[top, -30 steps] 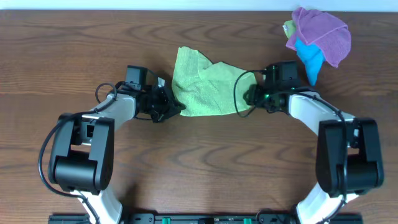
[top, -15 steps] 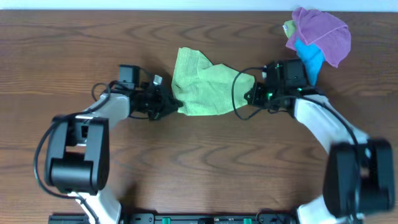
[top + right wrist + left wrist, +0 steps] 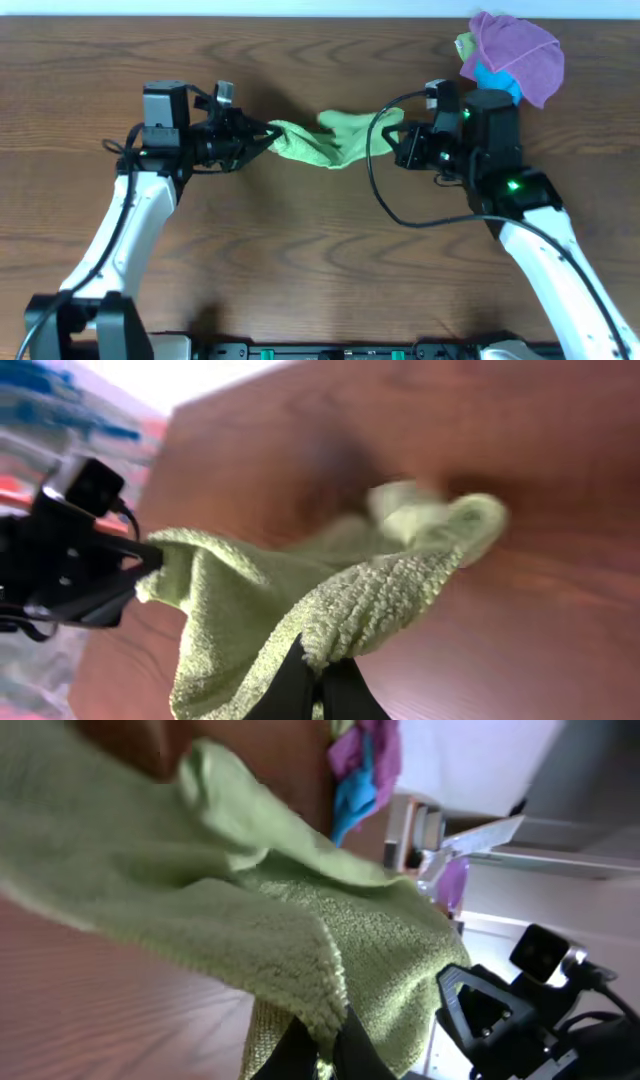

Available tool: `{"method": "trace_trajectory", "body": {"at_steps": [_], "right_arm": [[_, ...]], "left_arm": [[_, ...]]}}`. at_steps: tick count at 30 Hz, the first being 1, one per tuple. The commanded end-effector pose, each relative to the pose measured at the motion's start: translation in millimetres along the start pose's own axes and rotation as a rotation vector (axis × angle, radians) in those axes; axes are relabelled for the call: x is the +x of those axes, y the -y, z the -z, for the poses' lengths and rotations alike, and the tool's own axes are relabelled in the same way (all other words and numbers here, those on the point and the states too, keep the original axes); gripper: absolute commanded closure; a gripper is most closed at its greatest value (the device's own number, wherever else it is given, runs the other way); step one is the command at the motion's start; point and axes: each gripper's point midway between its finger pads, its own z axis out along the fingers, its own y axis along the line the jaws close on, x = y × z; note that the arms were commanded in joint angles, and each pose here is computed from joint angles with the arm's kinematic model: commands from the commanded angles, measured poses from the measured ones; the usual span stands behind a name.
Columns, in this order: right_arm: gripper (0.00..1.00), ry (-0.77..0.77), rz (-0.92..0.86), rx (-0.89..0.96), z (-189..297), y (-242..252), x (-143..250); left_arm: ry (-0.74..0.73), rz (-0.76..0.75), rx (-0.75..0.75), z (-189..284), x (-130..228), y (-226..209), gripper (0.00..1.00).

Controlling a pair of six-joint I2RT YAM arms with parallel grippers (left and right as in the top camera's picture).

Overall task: Fold the cloth
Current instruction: 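Lift and stretch the green cloth between both grippers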

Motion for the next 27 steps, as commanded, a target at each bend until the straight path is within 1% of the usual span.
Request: {"method": "trace_trajectory", "body": {"at_steps": [1,4,8,11,14,16,21,27], "right_arm": [[0.99,0.063,-0.016,-0.029,16,-17,-10],[0.99,0.103,0.002,-0.036,25,-24,-17],[0.99,0.109,0.008,-0.044,29,-27,-17],[0.99,0.121,0.008,-0.018,27,-22,-20],[0.99,0.155,0.028,0.017,23,-14,-28],[0.99,0.181,0.050,0.032,16,-9,-36],[0.99,0.222,0.075,0.033,-13,4,-53],[0.99,0.275,0.077,0.059,-46,30,-74]], "left_arm": [[0.076,-0.049,0.032,17,-9,37,0.94],[0.117,-0.080,0.043,24,-14,54,0.94],[0.127,-0.101,0.057,28,-17,66,0.94],[0.142,-0.103,0.050,28,-20,66,0.94],[0.190,-0.099,0.020,29,-29,61,0.94],[0.234,-0.098,-0.006,29,-38,56,0.94],[0.282,-0.110,-0.012,19,-62,46,0.94],[0.305,-0.096,0.024,-4,-94,31,0.94]]}}
